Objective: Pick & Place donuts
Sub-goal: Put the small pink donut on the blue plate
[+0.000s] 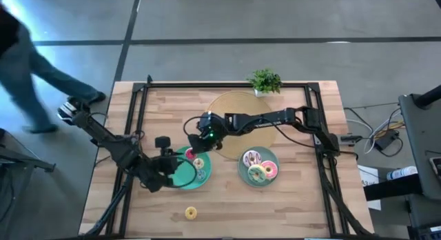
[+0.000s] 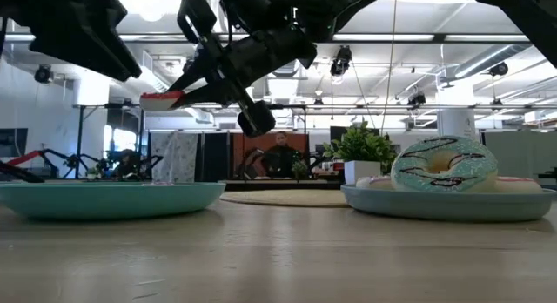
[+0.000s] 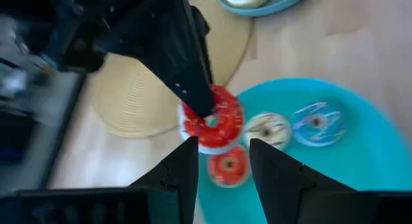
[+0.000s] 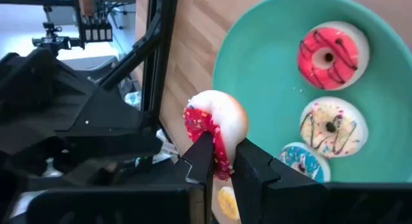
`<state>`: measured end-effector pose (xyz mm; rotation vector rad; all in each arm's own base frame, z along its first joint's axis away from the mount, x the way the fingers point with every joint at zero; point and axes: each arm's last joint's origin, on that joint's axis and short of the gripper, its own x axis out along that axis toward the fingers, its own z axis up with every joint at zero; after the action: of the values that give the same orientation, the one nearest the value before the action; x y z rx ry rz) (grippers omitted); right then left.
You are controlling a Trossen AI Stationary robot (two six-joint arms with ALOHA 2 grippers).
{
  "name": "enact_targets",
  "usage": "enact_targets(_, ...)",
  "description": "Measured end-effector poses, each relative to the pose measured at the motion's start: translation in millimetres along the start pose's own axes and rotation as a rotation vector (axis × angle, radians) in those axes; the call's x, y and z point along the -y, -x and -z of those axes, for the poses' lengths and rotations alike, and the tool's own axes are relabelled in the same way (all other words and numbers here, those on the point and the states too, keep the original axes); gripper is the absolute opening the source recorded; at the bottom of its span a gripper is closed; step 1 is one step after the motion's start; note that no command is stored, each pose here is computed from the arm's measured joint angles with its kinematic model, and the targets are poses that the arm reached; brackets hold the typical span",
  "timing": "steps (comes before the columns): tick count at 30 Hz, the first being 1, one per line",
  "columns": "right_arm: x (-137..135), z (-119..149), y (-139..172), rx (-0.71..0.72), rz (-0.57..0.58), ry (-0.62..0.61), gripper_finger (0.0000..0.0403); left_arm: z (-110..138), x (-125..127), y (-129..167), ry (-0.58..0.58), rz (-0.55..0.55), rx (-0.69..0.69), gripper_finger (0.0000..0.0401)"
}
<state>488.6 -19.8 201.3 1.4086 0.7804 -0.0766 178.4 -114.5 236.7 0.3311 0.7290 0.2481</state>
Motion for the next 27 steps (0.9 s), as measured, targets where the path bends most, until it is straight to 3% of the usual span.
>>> enact_targets(5,1.5,-6.5,3.3,0.0,-0.006,-0.012,0.0033,-1.9,7.3,-6.7,-0.086,-0.032,-0.02,0.0114)
enact_targets(27,-3.9,-10.2,5.2,-0.016,-0.07,-0.076,0.0034,2.0,15.7,-26.5,-0.168,-0.18,-0.042,0.0114)
